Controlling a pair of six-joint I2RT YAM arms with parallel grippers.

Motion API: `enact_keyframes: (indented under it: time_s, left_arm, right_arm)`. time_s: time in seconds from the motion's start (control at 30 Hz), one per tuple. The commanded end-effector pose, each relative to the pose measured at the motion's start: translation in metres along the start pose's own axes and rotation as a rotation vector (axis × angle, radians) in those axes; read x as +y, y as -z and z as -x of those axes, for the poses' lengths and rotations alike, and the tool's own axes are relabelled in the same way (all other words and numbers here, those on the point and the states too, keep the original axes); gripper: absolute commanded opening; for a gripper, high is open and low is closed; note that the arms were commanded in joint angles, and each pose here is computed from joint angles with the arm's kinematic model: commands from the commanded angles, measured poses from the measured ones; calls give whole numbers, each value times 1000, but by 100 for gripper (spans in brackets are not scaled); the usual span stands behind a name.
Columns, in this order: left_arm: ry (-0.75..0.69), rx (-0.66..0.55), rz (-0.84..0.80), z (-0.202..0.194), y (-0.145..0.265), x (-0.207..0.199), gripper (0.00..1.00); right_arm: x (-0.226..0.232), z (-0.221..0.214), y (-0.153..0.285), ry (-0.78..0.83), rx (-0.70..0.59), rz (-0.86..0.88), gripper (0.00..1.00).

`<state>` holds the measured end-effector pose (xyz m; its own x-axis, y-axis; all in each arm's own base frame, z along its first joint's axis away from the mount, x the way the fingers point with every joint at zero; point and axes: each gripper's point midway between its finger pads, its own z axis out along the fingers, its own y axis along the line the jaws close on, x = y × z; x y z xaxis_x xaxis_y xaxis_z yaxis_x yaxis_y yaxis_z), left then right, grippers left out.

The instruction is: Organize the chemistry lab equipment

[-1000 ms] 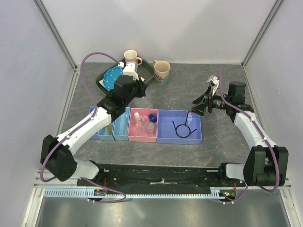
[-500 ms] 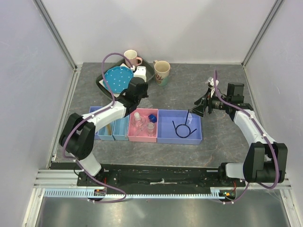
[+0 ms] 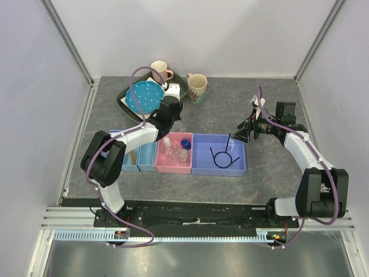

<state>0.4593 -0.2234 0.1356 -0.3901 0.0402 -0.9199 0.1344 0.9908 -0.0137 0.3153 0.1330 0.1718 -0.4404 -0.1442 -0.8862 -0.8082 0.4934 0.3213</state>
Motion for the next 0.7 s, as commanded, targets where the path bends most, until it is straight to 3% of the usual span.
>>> enact_keyframes:
  time_s: [0.0, 0.67]
  left_arm:
    - [16, -96, 38, 32, -10, 5, 2]
    - [57, -64, 37, 21, -32, 8, 2]
  right_arm:
    - [-6, 17, 2, 70, -23, 0, 80]
    - [-7, 11, -1, 56, -7, 23, 80]
